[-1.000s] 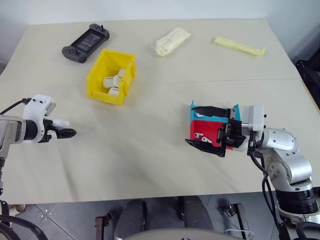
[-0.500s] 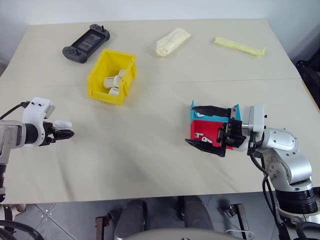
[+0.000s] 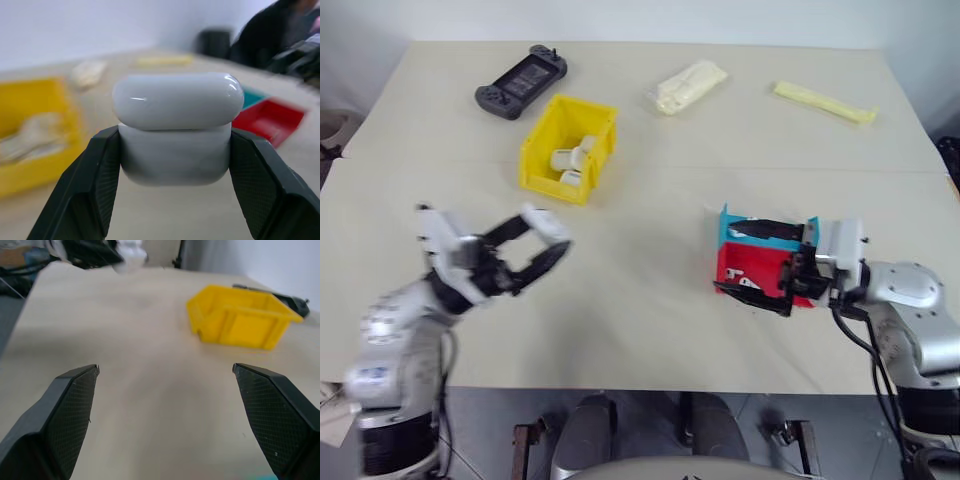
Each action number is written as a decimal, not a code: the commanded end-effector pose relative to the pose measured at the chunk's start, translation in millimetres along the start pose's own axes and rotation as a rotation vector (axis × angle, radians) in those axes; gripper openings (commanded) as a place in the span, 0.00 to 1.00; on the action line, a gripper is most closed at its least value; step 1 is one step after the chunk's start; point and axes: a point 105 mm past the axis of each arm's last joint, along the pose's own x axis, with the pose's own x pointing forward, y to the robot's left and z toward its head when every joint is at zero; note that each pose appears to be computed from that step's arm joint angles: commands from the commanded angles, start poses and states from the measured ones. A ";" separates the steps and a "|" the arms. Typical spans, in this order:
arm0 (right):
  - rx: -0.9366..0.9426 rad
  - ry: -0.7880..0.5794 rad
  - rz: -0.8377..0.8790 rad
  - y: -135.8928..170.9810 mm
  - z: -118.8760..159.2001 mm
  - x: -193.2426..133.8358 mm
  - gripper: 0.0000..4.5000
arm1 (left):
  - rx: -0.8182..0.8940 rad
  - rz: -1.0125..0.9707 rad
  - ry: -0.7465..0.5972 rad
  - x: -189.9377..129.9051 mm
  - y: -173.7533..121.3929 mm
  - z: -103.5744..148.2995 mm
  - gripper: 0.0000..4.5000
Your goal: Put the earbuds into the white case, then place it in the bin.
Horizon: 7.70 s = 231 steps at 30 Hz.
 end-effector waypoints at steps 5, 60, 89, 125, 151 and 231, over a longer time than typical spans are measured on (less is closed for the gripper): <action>-0.082 0.206 -0.266 -0.6 -4.9 -88.0 1.00 | -0.043 -0.428 -0.210 71.4 -67.0 -4.4 0.62; 0.228 0.979 -0.068 -13.8 -40.5 -2.4 0.57 | -0.010 -0.428 -0.288 101.7 -62.0 -12.9 0.62; 0.203 1.052 -0.033 -16.6 -53.3 12.7 0.53 | -0.004 -0.398 -0.293 102.8 -60.4 -9.9 0.62; 0.257 -0.414 -0.105 -9.6 90.3 10.4 0.11 | -0.135 -0.554 -0.293 101.0 -53.4 -8.6 0.62; 0.387 -0.543 -0.086 2.4 68.8 56.6 0.11 | -0.169 -0.562 -0.316 100.0 -56.2 8.1 0.62; 0.191 -0.241 0.162 14.6 35.6 63.9 0.11 | -0.121 -0.659 -0.325 99.6 -60.7 18.3 0.62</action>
